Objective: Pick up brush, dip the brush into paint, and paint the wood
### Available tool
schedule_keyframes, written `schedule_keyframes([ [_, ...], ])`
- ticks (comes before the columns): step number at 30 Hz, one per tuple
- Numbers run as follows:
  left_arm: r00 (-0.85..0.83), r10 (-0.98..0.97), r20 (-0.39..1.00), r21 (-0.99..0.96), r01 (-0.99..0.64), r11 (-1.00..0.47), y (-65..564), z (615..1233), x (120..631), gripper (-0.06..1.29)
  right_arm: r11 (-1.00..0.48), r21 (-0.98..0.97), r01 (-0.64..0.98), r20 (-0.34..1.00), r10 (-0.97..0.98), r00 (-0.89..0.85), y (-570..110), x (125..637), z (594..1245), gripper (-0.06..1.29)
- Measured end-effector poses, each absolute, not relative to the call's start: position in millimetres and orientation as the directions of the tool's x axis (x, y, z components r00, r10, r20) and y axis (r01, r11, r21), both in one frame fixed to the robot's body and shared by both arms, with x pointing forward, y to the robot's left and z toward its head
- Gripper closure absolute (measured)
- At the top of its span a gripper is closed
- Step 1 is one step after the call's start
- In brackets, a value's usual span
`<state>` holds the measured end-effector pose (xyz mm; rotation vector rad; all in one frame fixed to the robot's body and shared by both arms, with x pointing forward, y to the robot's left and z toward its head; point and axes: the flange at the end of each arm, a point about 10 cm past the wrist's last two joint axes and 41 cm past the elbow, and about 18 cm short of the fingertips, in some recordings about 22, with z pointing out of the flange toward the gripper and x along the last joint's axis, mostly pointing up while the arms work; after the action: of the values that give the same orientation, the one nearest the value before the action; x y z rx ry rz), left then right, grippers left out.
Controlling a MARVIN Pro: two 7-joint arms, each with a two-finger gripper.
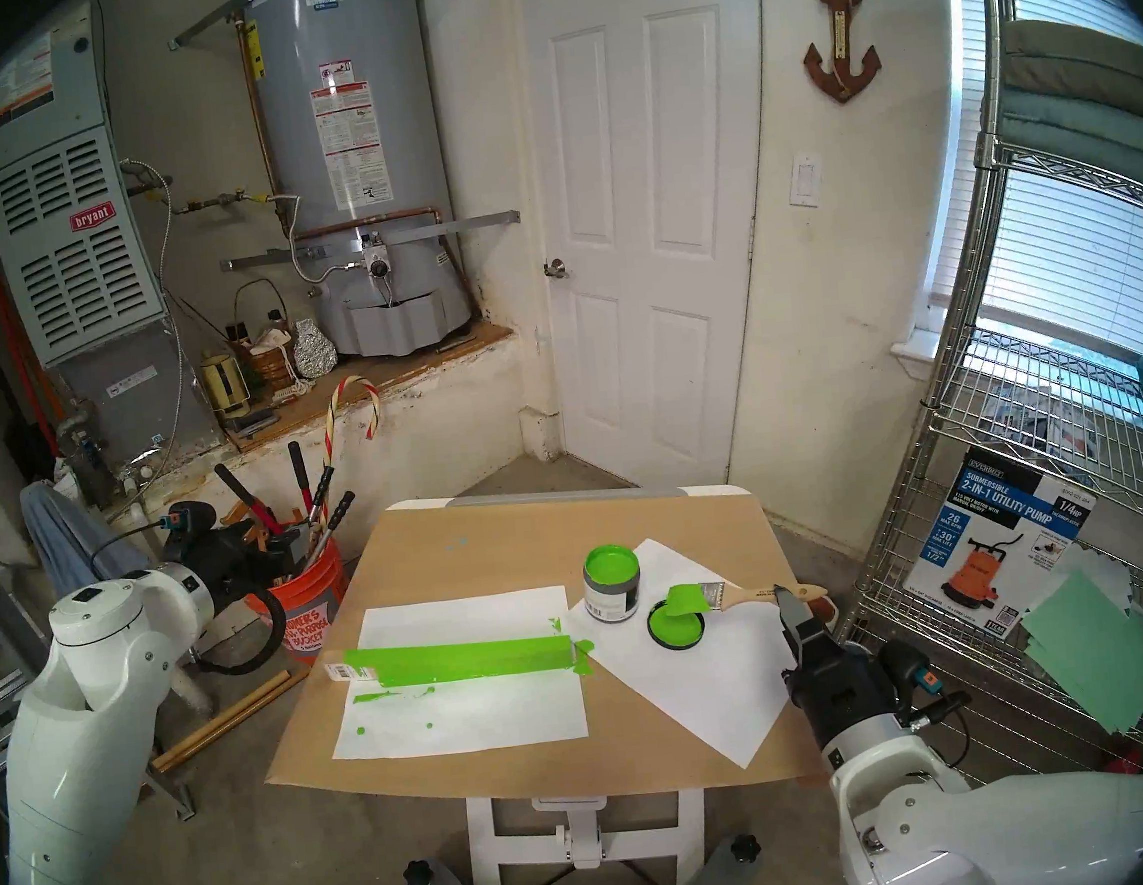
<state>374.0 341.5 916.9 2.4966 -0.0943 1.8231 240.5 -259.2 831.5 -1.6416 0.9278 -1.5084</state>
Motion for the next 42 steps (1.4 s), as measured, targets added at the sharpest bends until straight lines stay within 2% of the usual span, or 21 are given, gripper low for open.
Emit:
schedule_keyframes([
  [19,0.303,-0.021,0.953,0.003,-0.078,-0.997,341.5,917.0,373.9,-0.02,-0.562,-0.819,-0.116,0.558,-0.827,0.063,-251.5,242.0,812.5,1.25],
  [42,0.303,-0.021,0.953,0.003,-0.078,-0.997,341.4,917.0,373.9,-0.02,-0.59,-0.797,-0.13,0.59,-0.806,0.042,-242.0,249.7,810.7,1.25],
])
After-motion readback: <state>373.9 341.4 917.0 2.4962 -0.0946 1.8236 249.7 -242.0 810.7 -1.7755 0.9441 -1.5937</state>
